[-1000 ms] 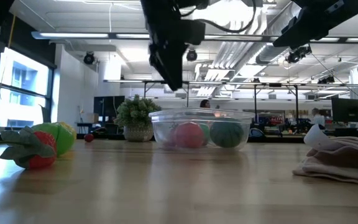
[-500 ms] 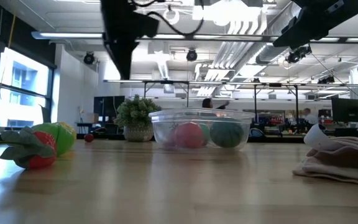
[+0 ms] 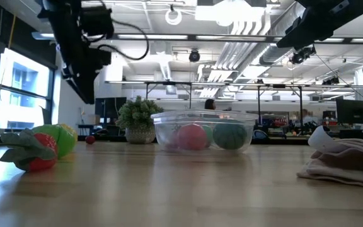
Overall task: Pick and placing Produce into tupperware
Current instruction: Put the red cherry into the transparent bin
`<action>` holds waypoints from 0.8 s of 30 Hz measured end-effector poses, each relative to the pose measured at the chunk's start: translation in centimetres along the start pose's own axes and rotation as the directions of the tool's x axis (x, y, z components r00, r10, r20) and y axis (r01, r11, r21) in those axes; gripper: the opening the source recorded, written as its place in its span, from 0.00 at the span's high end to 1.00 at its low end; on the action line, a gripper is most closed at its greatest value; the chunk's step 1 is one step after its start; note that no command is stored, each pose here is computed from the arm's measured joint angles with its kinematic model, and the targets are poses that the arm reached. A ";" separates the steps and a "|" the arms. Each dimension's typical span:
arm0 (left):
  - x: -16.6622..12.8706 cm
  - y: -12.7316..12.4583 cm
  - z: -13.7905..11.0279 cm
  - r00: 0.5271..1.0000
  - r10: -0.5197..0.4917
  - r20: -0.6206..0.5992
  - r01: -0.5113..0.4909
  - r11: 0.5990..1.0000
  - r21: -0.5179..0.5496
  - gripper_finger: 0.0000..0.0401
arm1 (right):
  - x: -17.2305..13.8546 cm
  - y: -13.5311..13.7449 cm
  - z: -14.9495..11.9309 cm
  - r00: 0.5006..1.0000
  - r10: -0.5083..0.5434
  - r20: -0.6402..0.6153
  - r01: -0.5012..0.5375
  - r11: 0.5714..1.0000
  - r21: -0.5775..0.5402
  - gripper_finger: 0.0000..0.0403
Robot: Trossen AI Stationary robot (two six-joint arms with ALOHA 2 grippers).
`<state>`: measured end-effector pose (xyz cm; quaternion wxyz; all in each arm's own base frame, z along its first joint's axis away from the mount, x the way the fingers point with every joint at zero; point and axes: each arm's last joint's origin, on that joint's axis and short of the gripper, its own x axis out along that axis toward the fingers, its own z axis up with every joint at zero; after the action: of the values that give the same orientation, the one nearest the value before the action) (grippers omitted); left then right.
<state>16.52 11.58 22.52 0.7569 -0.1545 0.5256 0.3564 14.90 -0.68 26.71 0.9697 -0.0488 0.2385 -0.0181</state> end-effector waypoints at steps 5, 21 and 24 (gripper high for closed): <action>0.8 3.3 0.1 0.999 0.033 -0.028 -0.034 0.999 -0.038 0.45 | 0.0 0.0 0.0 1.000 0.000 0.001 0.000 1.000 0.000 1.00; 7.9 6.6 1.0 0.979 -0.090 -0.183 0.077 0.994 -0.080 0.45 | 0.0 0.0 0.0 1.000 0.000 0.001 0.000 1.000 0.000 1.00; 8.7 6.4 1.0 0.973 -0.117 -0.197 0.117 0.993 -0.013 0.45 | 0.0 0.0 0.0 1.000 0.000 0.001 0.000 1.000 0.000 1.00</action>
<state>14.37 19.96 15.98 0.7205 -0.2203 0.5879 0.2945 14.90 -0.68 26.71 0.9698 -0.0488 0.2381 -0.0183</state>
